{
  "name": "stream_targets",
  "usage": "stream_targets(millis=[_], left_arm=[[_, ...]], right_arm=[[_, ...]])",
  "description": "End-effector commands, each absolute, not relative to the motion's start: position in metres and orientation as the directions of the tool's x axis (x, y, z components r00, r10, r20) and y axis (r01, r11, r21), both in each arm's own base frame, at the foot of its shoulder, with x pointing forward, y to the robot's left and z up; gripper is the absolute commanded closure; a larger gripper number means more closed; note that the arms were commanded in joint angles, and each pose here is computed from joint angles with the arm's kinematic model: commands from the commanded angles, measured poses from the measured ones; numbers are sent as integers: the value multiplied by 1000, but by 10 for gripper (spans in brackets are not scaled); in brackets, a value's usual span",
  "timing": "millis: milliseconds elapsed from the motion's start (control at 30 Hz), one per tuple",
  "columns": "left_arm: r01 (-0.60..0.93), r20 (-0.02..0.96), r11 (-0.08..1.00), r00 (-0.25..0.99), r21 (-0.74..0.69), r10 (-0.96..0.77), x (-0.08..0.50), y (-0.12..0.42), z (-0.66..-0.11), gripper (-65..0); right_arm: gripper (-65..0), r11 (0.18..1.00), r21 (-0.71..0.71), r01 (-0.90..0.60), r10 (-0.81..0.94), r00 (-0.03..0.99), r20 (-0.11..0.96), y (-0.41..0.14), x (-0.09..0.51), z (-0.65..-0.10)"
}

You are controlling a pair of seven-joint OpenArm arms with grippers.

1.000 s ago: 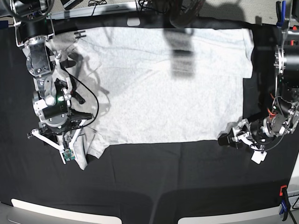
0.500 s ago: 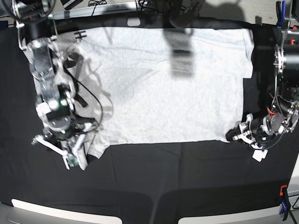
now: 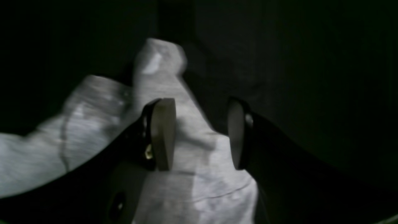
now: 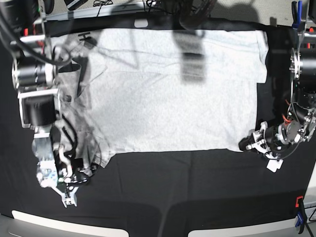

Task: Layout the t-shirt on the table in an organized manner, then fold the t-shirt properly
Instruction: 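Lift the hem corners with both grippers toward the shoulder edge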

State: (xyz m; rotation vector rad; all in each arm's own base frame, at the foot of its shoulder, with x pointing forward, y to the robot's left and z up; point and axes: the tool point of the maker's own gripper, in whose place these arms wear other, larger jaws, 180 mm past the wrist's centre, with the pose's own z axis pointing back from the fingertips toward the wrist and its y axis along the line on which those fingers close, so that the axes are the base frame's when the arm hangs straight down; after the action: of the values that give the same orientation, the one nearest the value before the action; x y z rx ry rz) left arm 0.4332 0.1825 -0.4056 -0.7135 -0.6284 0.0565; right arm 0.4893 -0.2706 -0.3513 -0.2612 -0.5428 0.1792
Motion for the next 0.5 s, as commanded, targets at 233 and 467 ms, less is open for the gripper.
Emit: stream_targets(millis=[233,467], left_arm=[[195,571,758,776,-623,269,451,187,-382,0],[195,571,758,776,-623,269,451,187,-382,0]], right_arm=[[-265,987,-108,-116,158,793,589,-260,519,-337],[-265,989,-66,-135,147,777,612,-251,523,-334]])
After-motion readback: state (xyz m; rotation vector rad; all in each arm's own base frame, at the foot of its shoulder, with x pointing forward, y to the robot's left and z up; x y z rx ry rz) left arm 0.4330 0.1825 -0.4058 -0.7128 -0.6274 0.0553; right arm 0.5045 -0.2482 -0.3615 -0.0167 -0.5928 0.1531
